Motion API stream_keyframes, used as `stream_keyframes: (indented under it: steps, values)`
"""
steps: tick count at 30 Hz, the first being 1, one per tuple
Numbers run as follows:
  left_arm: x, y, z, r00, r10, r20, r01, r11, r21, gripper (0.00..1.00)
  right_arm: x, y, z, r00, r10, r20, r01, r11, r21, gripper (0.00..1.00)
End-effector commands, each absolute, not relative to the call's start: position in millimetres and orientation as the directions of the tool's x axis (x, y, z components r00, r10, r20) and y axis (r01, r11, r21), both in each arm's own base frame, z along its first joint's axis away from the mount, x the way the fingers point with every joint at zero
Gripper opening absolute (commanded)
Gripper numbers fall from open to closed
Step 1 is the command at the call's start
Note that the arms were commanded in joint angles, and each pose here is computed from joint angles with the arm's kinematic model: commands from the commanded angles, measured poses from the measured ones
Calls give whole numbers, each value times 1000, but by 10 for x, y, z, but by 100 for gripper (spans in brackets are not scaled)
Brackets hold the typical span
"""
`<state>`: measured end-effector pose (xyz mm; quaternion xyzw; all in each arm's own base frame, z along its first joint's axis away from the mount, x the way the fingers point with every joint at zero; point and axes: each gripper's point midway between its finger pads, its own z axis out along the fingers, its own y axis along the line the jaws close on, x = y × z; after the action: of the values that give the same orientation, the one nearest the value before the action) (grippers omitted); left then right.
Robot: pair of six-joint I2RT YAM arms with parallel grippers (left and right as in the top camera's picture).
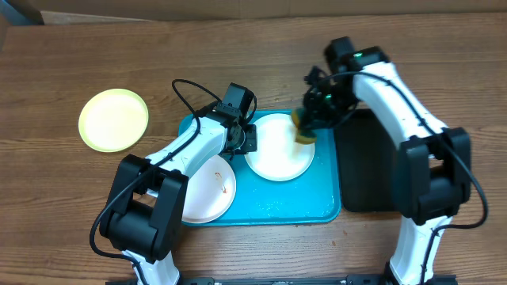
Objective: Clean dirty plates on tray and stack at the side
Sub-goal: 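Place the sponge back in the black tray and raise right gripper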
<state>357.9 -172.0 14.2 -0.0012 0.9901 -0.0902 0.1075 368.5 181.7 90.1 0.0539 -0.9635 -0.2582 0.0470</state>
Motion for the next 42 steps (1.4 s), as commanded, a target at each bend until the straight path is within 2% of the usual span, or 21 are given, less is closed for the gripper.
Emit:
stream_keyframes:
  steps: [1, 5, 8, 17, 21, 22, 23, 25, 29, 36, 40, 41, 42]
  values:
    - [3569, -1717, 116, -979, -19, -203, 17, 984, -175, 4, 3789, 1248, 1092, -998, -57, 16, -46, 922, 385, 4]
    - [3569, -1717, 116, -979, -19, -203, 17, 984, -175, 5, 3651, 590, 919, -994, 52, 98, 65, 988, 139, 4]
    - [3569, -1717, 116, -979, -19, -203, 17, 984, -175, 5, 3585, 266, 826, -983, 142, 115, 144, 990, 4, 4]
    - [3566, -1716, 115, -979, -19, -202, 17, 984, -175, 5, 3463, 116, 453, -974, 185, 129, 179, 982, -54, 6]
    - [3562, -1714, 114, -980, -19, -200, 16, 985, -174, 10, 3415, 114, 279, -974, 184, 128, 179, 982, -54, 28]
    - [3562, -1714, 114, -980, -19, -200, 16, 985, -174, 11, 3410, 114, 251, -975, 184, 126, 179, 982, -54, 38]
    - [3561, -1715, 114, -980, -19, -200, 16, 985, -174, 16, 3421, 114, 240, -975, 184, 121, 179, 982, -52, 52]
    - [3562, -1714, 114, -980, -19, -200, 16, 985, -174, 22, 3478, 121, 260, -978, 184, 102, 180, 983, -45, 56]
    - [3562, -1714, 114, -980, -19, -200, 16, 985, -174, 36, 3692, 76, 508, -979, 198, 47, 197, 980, -31, 56]
    - [3556, -1716, 109, -980, -18, -198, 17, 985, -174, 36, 4056, -317, 1003, -952, 296, -79, 297, 955, -2, 69]
    - [3541, -1734, 108, -980, -12, -197, 23, 985, -172, 32, 4054, -645, 1017, -924, 370, -93, 372, 928, 1, 86]
    - [3544, -1742, 108, -980, -11, -199, 24, 985, -173, 31, 4031, -722, 1006, -917, 388, -89, 390, 921, 0, 100]
    - [3552, -1756, 112, -979, -9, -204, 28, 984, -175, 31, 4015, -799, 1000, -910, 405, -89, 407, 913, 0, 100]
